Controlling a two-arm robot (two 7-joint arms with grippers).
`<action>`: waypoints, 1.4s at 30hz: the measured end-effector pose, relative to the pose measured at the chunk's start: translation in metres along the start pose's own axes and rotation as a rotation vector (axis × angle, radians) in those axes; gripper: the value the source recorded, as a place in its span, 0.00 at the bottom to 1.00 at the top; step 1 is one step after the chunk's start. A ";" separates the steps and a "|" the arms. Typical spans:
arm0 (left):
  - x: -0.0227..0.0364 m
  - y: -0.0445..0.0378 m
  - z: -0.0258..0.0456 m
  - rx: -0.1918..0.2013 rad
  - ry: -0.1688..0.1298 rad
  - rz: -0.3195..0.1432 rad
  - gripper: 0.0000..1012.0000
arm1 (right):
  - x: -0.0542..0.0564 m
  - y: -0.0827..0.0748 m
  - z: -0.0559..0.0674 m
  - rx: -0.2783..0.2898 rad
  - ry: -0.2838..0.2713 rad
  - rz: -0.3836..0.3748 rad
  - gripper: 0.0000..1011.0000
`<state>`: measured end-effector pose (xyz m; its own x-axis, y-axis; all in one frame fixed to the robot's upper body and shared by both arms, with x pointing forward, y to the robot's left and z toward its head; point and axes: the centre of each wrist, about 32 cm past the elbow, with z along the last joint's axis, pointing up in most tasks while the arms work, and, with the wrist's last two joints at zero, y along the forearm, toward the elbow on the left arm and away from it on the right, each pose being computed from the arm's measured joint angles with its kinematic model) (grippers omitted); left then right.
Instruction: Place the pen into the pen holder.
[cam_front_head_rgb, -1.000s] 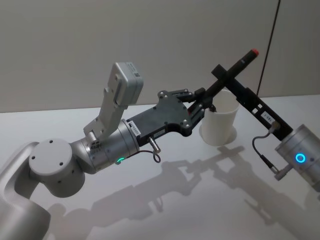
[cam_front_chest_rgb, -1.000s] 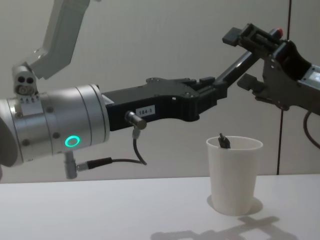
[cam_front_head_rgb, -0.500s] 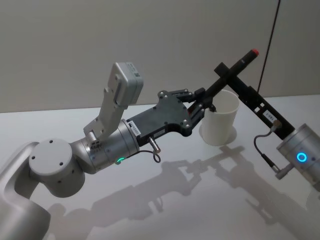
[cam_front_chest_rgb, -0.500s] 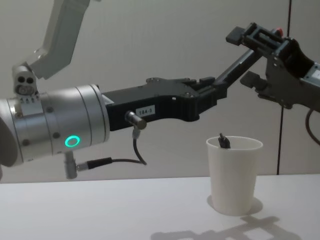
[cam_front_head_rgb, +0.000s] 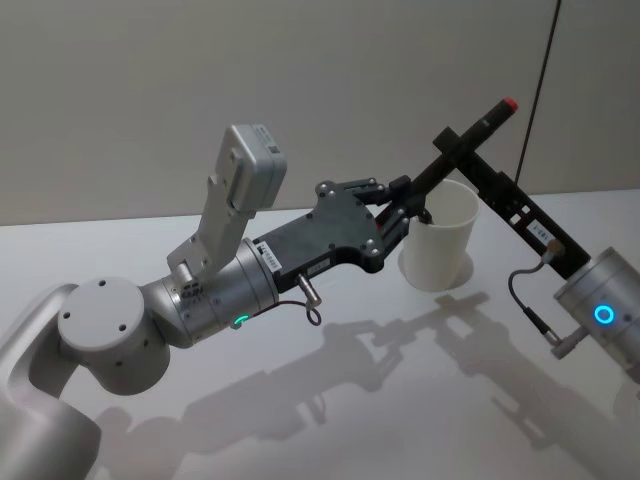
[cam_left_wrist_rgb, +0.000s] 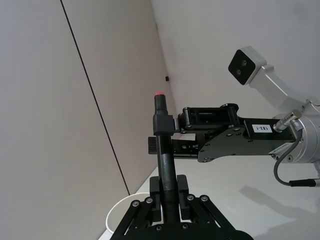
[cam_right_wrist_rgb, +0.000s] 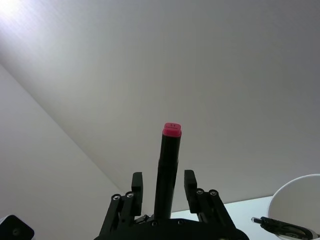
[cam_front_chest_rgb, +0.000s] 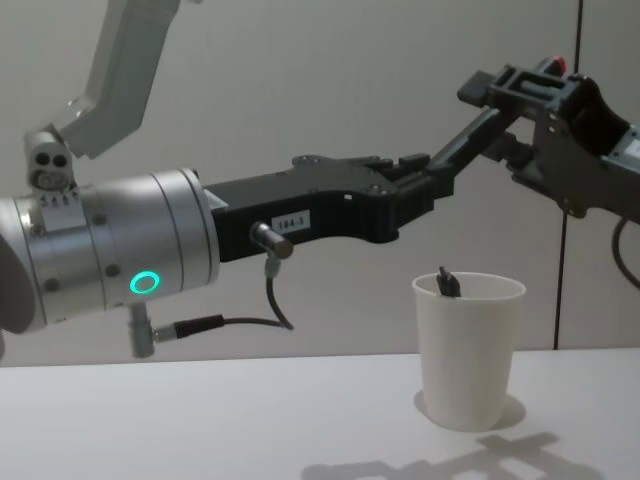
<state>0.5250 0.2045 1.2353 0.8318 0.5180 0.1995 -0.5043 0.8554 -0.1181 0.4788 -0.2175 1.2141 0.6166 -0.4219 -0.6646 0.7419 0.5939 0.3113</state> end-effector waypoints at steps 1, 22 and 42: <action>0.0000 0.0000 0.0000 0.000 0.000 0.000 0.19 | 0.000 0.000 0.000 0.000 0.000 0.000 0.50; 0.0000 0.0000 0.0000 0.000 0.000 0.000 0.21 | 0.000 0.000 0.001 0.003 -0.001 -0.001 0.19; 0.0000 0.0000 0.0000 0.000 0.000 0.000 0.79 | 0.000 0.000 0.000 0.002 -0.001 -0.001 0.19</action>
<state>0.5250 0.2045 1.2353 0.8318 0.5180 0.1995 -0.5044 0.8554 -0.1182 0.4787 -0.2177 1.2143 0.6159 -0.4231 -0.6646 0.7431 0.5922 0.3116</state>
